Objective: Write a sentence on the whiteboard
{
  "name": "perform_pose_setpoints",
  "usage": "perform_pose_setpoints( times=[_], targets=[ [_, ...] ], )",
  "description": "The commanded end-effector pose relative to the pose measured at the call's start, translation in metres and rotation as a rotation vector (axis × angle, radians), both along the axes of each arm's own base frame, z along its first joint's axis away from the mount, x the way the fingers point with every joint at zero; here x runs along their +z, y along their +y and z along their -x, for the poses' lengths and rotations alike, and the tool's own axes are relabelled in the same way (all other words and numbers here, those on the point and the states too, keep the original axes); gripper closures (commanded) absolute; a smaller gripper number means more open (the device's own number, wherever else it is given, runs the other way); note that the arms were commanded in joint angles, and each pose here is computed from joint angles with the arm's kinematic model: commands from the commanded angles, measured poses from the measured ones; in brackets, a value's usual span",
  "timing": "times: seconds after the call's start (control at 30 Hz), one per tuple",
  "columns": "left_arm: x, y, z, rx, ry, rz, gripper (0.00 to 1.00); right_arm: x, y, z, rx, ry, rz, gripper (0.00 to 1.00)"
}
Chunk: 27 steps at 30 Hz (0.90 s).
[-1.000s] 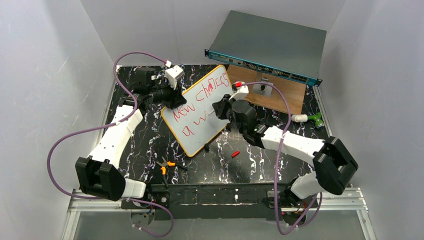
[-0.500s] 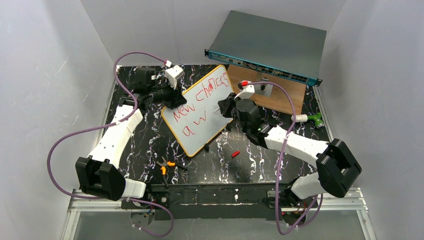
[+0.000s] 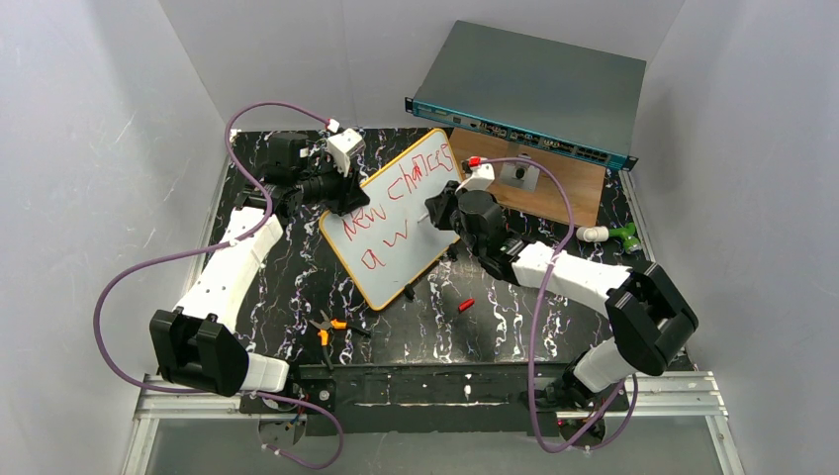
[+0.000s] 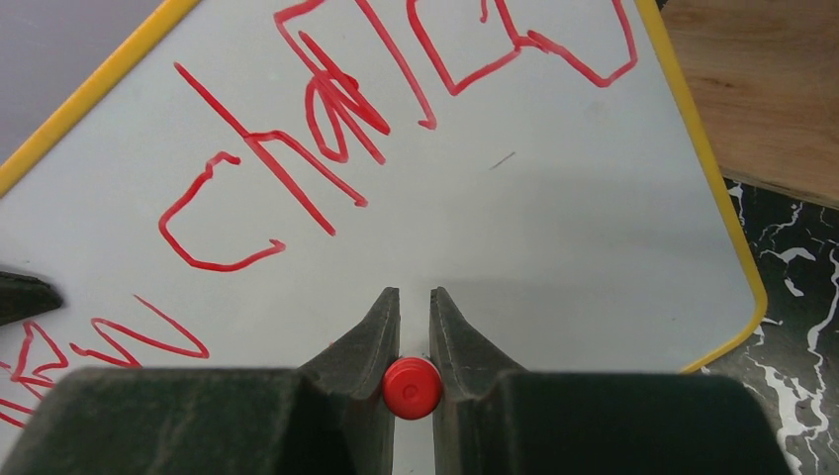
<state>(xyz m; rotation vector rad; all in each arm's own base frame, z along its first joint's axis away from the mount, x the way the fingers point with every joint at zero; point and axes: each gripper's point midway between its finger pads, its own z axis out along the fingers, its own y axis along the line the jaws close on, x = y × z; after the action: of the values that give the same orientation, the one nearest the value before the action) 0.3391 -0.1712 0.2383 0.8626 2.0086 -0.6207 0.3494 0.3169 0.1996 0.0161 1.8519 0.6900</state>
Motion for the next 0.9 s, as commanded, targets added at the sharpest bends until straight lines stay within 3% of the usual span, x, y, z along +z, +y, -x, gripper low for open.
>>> perform_pose_setpoints(
  times=[0.0, 0.27, 0.87],
  targets=[
    [-0.022, 0.008, 0.001, -0.018, 0.019, -0.098, 1.0, 0.045, 0.016, -0.013, 0.011, -0.091, -0.104, 0.99],
    [-0.021, 0.007, -0.002, -0.019, 0.018, -0.098, 1.0, 0.046, 0.028, -0.016, 0.039, -0.082, -0.123, 0.99],
    [-0.019, 0.005, -0.008, -0.024, 0.011, -0.095, 1.0, -0.004, 0.03, 0.006, 0.069, 0.029, -0.071, 0.99]
  ],
)
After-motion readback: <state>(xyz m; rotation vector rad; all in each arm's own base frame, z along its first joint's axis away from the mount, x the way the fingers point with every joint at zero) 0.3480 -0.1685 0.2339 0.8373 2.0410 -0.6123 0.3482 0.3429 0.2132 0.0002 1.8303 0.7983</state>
